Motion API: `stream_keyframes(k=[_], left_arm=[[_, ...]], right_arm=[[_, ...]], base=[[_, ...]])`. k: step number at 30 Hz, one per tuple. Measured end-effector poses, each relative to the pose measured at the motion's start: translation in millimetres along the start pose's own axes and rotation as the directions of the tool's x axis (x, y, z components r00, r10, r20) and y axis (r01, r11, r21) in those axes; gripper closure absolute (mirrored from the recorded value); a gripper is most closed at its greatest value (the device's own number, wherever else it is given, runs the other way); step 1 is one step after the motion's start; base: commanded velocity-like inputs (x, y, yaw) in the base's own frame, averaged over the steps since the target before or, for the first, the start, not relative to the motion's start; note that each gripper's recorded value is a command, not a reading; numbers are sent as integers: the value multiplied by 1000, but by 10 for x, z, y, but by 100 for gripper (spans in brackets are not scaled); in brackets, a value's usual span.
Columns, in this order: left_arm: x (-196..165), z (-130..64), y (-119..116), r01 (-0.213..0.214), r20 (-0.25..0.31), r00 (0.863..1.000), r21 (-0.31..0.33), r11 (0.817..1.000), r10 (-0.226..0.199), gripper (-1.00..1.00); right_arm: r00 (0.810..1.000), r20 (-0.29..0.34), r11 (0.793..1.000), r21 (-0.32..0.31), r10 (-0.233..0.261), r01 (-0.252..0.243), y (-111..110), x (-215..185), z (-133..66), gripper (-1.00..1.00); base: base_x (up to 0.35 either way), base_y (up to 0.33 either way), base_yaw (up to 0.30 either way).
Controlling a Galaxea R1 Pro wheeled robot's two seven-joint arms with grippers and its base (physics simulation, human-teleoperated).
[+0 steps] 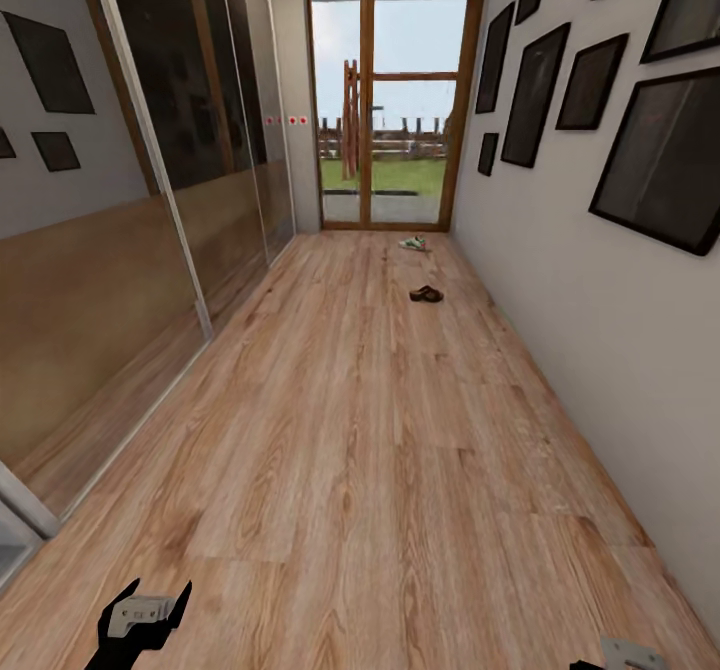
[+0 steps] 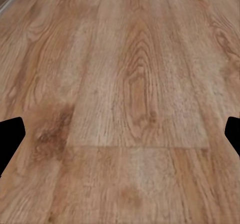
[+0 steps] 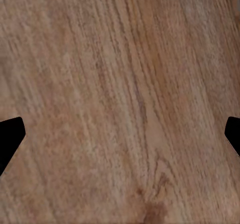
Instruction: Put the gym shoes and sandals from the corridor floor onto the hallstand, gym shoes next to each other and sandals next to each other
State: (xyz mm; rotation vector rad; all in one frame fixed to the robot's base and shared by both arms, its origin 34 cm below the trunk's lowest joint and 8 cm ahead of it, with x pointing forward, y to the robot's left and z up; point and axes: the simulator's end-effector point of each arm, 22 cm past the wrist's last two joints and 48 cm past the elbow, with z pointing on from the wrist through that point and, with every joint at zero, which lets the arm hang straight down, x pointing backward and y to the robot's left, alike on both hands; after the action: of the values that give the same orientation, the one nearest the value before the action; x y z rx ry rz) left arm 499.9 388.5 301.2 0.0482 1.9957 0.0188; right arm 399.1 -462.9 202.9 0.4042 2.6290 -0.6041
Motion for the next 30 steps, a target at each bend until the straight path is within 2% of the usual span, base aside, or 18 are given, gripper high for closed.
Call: stream_keyframes(k=[30], left_arm=[[-1,0,-1,0,0,1000,0,1000,0,-100]], right_arm=[[1000,-3,1000,-13,1,-1,100,23,-23,-100]], base=[[348,0,0]])
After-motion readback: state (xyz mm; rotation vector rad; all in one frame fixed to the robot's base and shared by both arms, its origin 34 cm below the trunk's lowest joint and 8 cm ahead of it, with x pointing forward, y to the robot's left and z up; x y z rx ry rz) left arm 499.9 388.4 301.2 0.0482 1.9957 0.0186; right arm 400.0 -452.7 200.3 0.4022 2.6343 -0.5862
